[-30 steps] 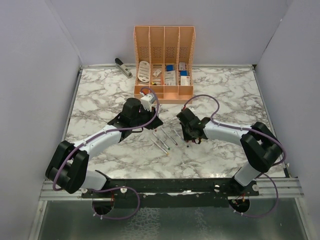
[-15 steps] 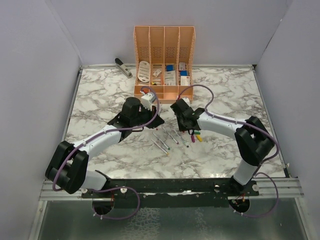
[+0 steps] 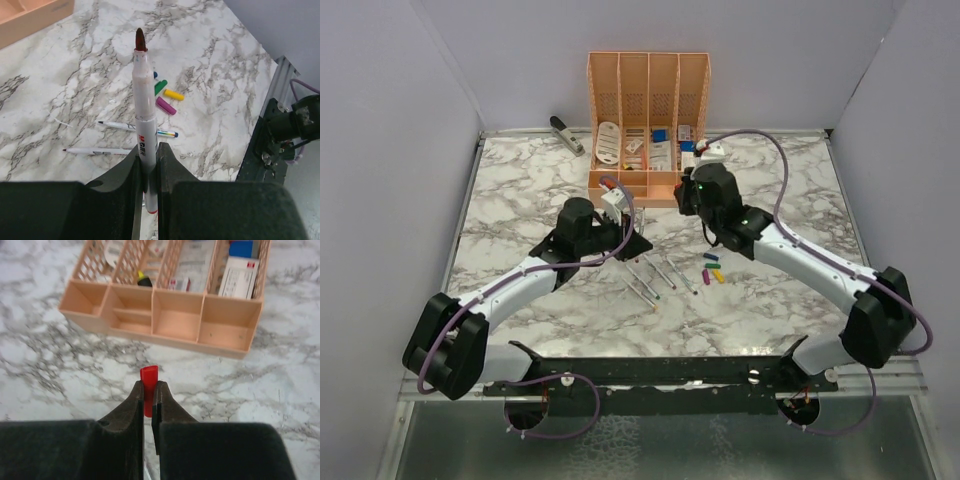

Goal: Insert the pens into the pen caps

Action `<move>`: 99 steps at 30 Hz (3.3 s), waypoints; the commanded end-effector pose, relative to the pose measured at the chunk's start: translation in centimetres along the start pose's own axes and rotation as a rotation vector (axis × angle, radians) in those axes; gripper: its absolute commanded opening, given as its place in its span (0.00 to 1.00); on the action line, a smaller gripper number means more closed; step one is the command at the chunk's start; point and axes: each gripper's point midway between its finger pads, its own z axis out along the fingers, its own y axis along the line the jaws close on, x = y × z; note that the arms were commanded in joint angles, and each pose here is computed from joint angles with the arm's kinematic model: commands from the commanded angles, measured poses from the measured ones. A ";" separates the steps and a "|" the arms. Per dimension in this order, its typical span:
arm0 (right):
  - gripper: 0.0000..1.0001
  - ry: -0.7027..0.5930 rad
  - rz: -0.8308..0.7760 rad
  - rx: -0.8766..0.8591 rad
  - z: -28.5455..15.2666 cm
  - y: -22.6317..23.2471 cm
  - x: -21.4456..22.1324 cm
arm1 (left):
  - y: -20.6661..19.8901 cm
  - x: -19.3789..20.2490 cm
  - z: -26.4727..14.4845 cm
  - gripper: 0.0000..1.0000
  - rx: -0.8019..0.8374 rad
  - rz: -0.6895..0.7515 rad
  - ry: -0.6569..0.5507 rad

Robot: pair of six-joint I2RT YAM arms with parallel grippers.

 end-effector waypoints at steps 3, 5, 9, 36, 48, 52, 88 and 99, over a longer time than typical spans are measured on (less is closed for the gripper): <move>0.01 -0.338 0.120 -0.197 -4.5 1.2 -9.2 | -4.4 -1.9 -0.8 0.00 0.204 0.076 -0.053; 0.01 -0.384 0.132 -0.263 -5.9 2.0 -10.4 | -5.1 -2.4 -0.8 0.00 0.234 0.082 -0.062; 0.01 -0.405 0.149 -0.381 -7.6 3.7 -11.2 | -6.1 -3.3 -0.7 0.00 0.270 0.088 -0.078; 0.01 -0.397 0.217 -0.787 -12.1 8.8 -9.5 | -7.6 -4.9 -0.8 0.00 0.334 0.109 -0.098; 0.01 -0.402 0.211 -0.773 -11.6 8.6 -9.1 | -7.9 -5.0 -0.9 0.00 0.342 0.116 -0.101; 0.01 -0.403 0.207 -0.767 -11.4 8.6 -9.0 | -7.9 -5.0 -0.9 0.00 0.343 0.116 -0.102; 0.01 -0.359 0.186 -0.758 -10.1 8.4 -6.5 | -8.0 -6.6 -0.6 0.00 0.333 0.129 -0.144; 0.01 -0.324 0.195 -0.774 -10.1 8.5 -5.3 | -7.7 -8.1 -0.3 0.00 0.305 0.126 -0.191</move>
